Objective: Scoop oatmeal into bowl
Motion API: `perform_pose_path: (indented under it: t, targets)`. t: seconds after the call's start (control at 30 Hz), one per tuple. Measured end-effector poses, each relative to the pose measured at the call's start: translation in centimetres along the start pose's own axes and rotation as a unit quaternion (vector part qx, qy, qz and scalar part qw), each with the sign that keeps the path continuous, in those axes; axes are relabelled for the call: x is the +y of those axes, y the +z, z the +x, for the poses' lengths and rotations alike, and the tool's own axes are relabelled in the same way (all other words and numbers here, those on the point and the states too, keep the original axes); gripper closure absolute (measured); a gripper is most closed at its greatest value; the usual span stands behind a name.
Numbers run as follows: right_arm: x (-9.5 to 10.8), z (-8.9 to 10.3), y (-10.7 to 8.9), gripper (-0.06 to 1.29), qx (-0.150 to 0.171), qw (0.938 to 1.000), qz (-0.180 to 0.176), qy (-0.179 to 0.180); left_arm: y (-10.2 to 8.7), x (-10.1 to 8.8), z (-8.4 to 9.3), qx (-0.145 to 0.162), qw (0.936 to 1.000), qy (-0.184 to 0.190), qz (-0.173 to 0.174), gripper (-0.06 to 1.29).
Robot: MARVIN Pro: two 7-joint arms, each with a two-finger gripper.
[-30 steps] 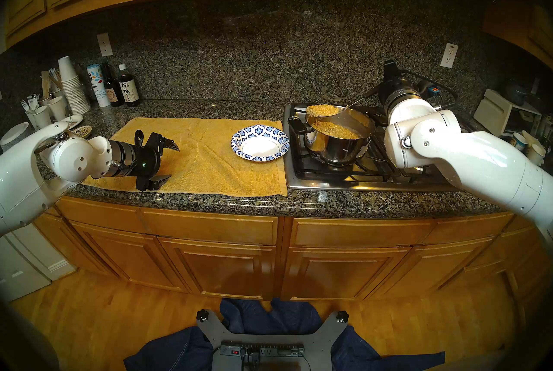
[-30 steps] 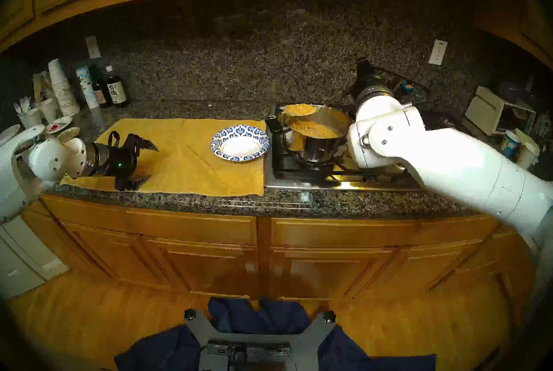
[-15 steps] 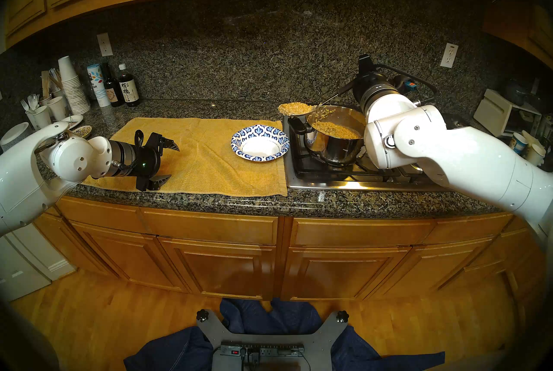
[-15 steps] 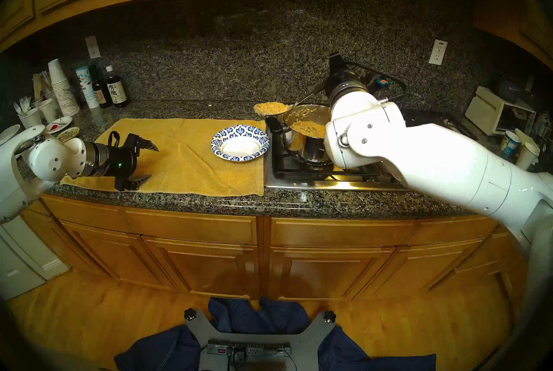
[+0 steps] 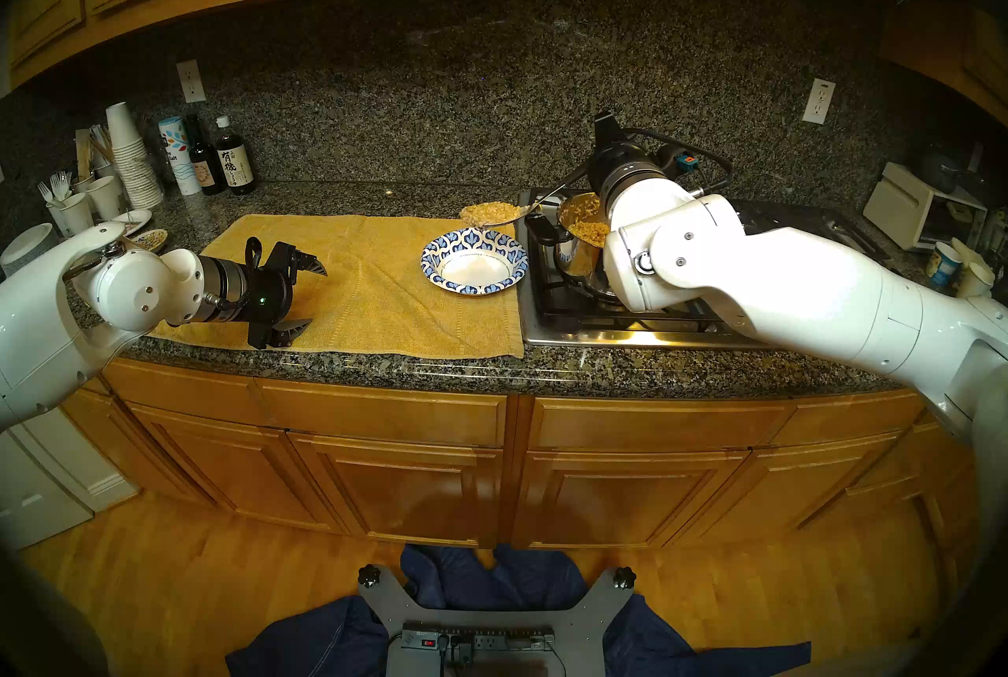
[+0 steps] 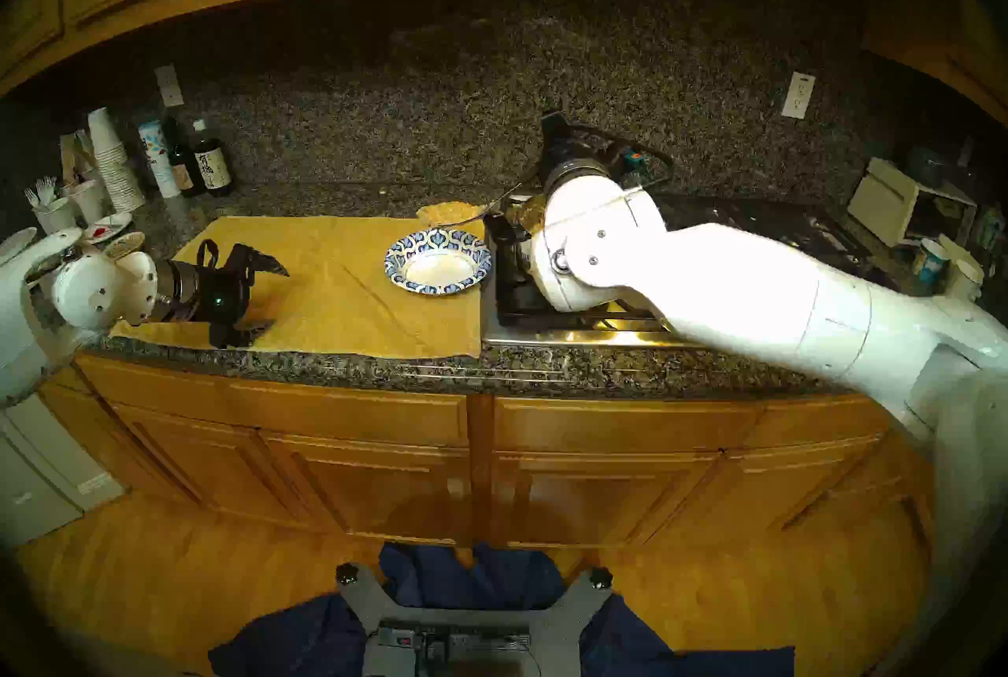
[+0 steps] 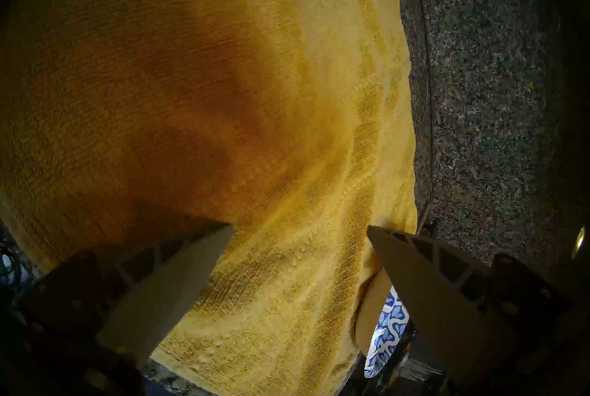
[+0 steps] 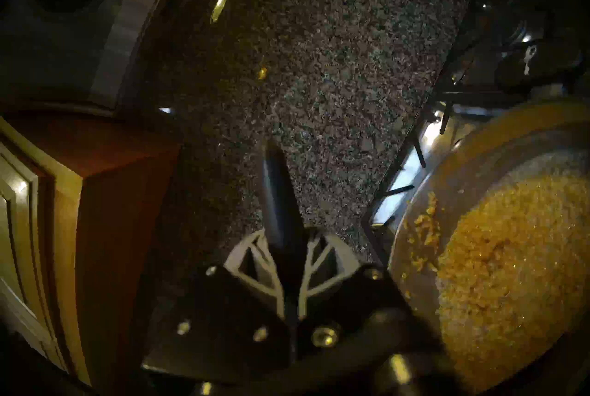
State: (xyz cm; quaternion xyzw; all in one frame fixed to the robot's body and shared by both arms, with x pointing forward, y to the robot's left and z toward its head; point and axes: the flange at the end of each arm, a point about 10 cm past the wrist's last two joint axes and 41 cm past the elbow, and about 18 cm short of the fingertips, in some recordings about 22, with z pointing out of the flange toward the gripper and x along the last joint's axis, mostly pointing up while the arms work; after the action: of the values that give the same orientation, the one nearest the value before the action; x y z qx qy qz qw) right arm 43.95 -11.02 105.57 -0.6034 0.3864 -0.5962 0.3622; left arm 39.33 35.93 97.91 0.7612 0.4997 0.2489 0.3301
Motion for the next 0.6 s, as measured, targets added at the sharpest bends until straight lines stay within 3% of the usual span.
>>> perform_pose_path:
  t: [0.3, 0.6]
  targets:
    - [-0.7, -3.5, 0.1, 1.25, -0.02, 0.999, 0.024, -0.03, 0.0, 0.0, 0.0, 0.0, 1.0, 0.0, 0.0, 0.01]
    - [-1.5, -5.8, 0.2, 1.25, -0.023, 0.9945, 0.065, -0.079, 0.0, 0.0, 0.0, 0.0, 1.0, 0.0, 0.0, 0.01]
